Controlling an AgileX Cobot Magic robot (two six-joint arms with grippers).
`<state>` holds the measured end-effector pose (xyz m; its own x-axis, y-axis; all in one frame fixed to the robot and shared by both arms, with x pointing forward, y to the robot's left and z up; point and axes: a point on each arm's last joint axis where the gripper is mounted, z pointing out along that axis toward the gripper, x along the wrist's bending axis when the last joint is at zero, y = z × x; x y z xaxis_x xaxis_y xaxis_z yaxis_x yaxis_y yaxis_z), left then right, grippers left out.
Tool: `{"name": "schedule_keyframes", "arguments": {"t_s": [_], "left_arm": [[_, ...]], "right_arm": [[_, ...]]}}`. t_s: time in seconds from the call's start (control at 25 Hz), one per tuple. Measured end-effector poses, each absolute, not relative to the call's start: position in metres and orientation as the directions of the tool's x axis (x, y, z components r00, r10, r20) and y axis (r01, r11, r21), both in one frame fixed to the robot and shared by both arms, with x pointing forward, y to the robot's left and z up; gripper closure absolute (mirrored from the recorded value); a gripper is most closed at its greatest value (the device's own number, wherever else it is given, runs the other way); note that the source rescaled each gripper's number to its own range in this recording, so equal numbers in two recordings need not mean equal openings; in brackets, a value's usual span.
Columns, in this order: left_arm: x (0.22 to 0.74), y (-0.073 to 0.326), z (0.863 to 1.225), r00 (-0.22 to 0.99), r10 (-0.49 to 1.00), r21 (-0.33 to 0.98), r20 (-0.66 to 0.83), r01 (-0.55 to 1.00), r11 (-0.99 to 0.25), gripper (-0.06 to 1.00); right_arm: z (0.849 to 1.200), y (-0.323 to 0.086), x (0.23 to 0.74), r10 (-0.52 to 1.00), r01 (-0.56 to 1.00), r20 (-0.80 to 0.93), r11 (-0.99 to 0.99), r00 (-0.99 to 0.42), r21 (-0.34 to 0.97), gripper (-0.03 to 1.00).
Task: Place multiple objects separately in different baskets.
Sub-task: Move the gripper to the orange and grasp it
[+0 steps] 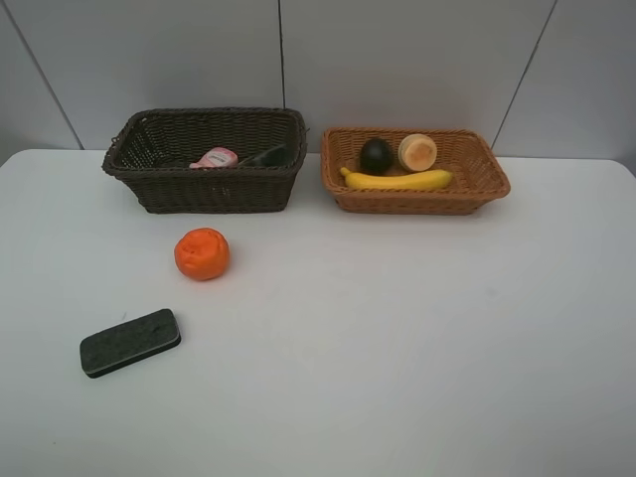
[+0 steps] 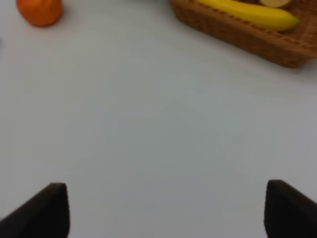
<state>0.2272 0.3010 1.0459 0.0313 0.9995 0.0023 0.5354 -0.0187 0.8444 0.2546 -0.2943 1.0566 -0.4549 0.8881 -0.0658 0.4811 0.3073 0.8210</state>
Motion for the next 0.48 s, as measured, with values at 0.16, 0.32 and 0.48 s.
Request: {"name": "schedule_keyframes", "arguments": {"t_s": [0.16,0.32,0.48], "left_arm": [[0.227,0.301,1.046,0.031,1.000,0.844,0.002,0.535,-0.019,-0.06],[0.227,0.301,1.046,0.031,1.000,0.844,0.002,0.535,-0.019,-0.06],[0.227,0.301,1.046,0.031,1.000,0.844,0.002,0.535,-0.019,-0.06]], "right_arm": [[1.057,-0.301,0.242,0.946,0.452,-0.065,0.212,-0.318,0.867,-0.02],[1.057,-0.304,0.232,0.984,0.424,-0.065,0.131,-0.166,0.896,-0.02],[1.057,-0.303,0.231,0.998,0.436,-0.065,0.069,-0.024,0.897,-0.02]]}}
